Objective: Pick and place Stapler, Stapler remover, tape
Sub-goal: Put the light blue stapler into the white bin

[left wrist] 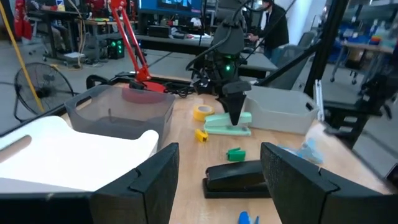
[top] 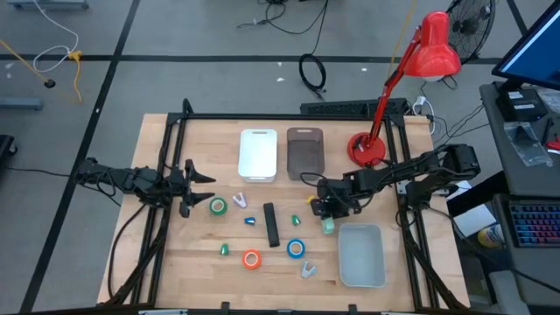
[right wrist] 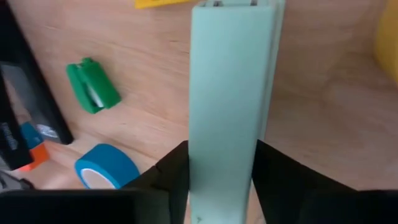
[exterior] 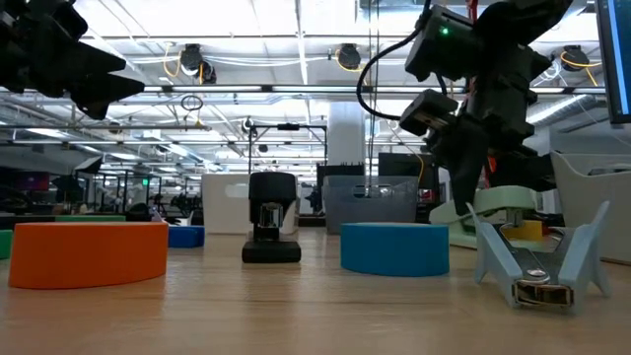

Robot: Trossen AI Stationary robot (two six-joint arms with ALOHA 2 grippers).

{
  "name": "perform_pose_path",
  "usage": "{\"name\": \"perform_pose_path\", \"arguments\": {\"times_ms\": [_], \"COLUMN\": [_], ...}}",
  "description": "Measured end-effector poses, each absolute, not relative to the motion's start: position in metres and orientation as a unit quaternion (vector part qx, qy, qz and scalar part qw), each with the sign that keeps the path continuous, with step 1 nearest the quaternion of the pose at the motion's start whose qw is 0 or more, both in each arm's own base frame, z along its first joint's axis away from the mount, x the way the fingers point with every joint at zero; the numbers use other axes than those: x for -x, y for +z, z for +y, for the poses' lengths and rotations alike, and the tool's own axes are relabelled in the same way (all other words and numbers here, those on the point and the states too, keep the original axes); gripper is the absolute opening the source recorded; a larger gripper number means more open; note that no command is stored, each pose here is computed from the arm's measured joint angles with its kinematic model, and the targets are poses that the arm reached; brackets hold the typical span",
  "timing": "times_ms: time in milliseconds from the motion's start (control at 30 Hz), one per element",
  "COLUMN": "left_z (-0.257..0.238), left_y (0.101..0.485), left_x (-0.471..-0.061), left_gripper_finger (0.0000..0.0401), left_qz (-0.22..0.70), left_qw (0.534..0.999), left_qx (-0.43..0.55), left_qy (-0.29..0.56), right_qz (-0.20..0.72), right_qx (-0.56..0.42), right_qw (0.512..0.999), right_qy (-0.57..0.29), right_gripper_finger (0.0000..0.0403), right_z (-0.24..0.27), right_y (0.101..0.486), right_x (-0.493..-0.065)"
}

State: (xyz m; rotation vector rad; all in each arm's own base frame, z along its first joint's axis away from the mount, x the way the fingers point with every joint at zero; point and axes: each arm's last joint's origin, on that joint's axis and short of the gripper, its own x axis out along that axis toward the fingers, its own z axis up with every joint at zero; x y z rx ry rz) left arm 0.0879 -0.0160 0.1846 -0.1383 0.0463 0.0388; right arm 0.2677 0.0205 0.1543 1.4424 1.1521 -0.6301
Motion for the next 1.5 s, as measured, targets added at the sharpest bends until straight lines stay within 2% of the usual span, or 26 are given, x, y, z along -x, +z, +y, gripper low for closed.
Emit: {"name": "perform_pose_path", "arguments": {"times_ms": [400, 600, 833, 1067, 1233, 1500], "left_z": [-0.016, -0.016, -0.015, -0.014, -0.013, -0.016], "left_y": [0.185, 0.185, 0.197, 0.210, 0.210, 0.214], "left_x": [-0.088, -0.088, -0.088, -0.086, -0.089, -0.108], "left_gripper_finger": [0.0228, 0.0228, 0.0228, 0.0228, 0.0228, 0.0228], "left_qz": [0.019, 0.014, -0.046, -0.114, -0.121, -0.135], "left_qw": [0.971, 0.963, 0.953, 0.936, 0.933, 0.919], "left_qx": [0.236, 0.269, 0.300, 0.331, 0.336, 0.363], "left_qy": [0.023, 0.023, 0.020, 0.014, 0.048, 0.074], "right_qz": [0.486, 0.468, 0.417, 0.325, 0.252, 0.222], "right_qx": [-0.615, -0.628, -0.645, -0.638, -0.604, -0.499], "right_qw": [0.563, 0.569, 0.592, 0.670, 0.739, 0.820], "right_qy": [-0.261, -0.252, -0.244, -0.194, -0.160, -0.173], "right_gripper_finger": [0.0127, 0.0127, 0.0127, 0.0127, 0.0127, 0.0127], "right_z": [0.020, 0.020, 0.019, 0.018, 0.015, 0.008], "right_y": [0.157, 0.171, 0.195, 0.221, 0.231, 0.241], "right_x": [-0.267, -0.264, -0.256, -0.260, -0.274, -0.295]}}
